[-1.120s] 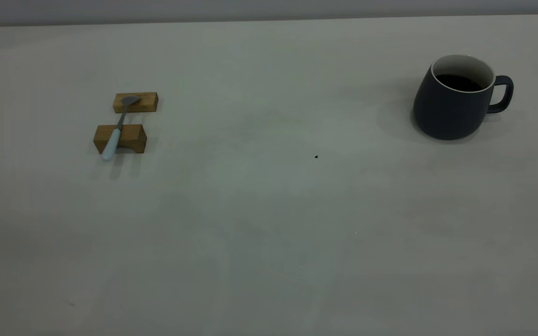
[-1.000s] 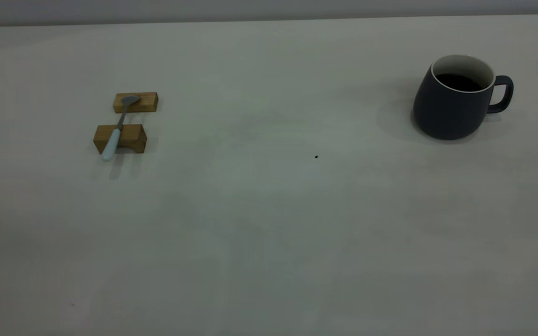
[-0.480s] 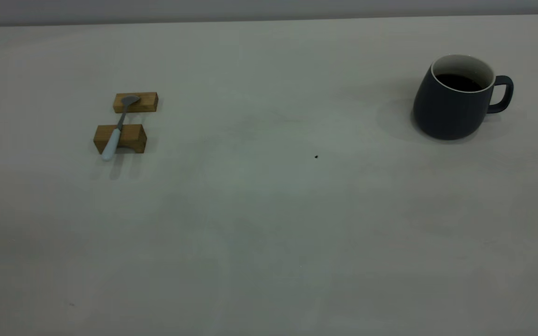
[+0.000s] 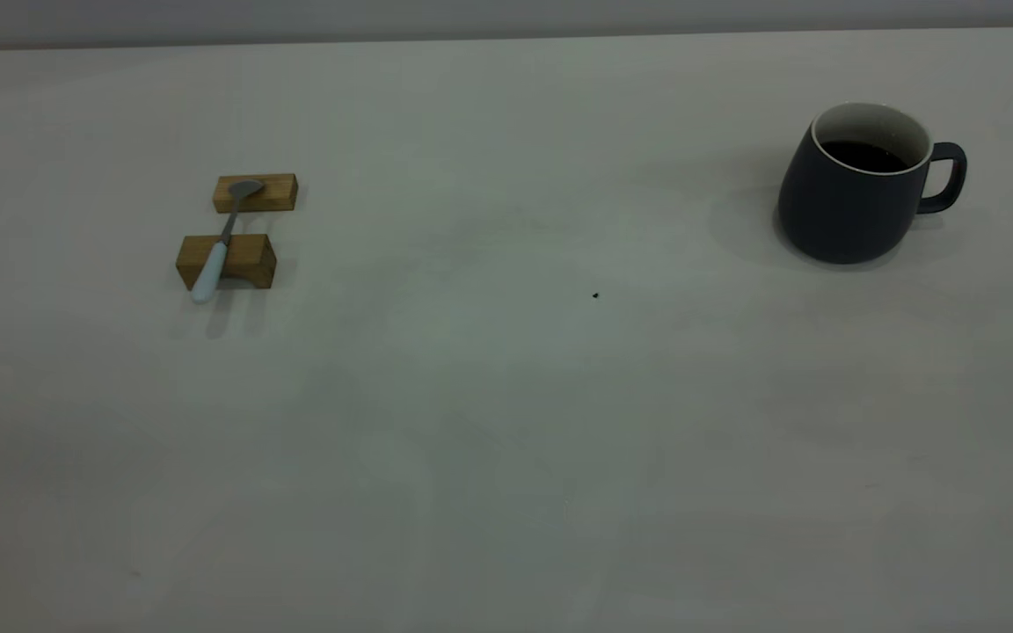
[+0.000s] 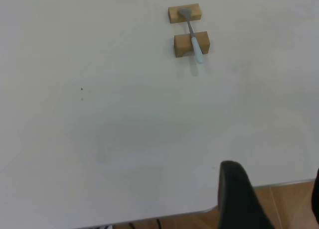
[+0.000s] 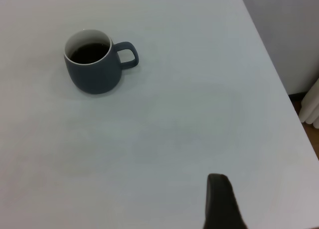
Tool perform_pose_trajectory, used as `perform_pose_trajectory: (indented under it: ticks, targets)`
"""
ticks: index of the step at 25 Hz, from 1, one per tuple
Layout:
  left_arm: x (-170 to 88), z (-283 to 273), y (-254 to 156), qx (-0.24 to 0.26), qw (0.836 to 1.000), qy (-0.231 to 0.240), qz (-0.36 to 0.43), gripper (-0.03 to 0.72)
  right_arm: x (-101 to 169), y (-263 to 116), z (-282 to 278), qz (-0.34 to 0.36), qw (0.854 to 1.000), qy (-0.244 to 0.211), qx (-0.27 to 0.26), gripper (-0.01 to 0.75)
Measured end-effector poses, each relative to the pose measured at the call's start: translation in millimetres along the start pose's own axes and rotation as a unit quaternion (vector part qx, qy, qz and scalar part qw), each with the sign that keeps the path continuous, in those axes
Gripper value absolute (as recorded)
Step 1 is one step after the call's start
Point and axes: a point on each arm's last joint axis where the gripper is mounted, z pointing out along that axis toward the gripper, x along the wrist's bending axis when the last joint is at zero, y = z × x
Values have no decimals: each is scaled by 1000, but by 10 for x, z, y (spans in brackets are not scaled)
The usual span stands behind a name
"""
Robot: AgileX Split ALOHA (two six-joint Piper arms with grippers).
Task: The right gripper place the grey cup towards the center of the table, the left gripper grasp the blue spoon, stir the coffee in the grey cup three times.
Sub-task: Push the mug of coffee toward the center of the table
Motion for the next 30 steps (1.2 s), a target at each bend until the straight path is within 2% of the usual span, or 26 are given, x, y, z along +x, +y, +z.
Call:
perform_pose_trajectory:
  ticks: [15, 21, 27, 30]
  targets:
    - [0, 0, 0, 0, 1000, 0, 0, 436, 8, 1, 3, -1, 1000, 4, 2, 510]
    - [0, 0, 0, 0, 1000, 0, 0, 436, 156, 250, 175, -43, 997, 56, 35, 521]
    - [0, 0, 0, 0, 1000, 0, 0, 436, 351, 577, 682, -98, 986, 108, 76, 632]
    - [0, 0, 0, 0, 1000, 0, 0, 436, 420, 743, 969, -149, 977, 120, 91, 638]
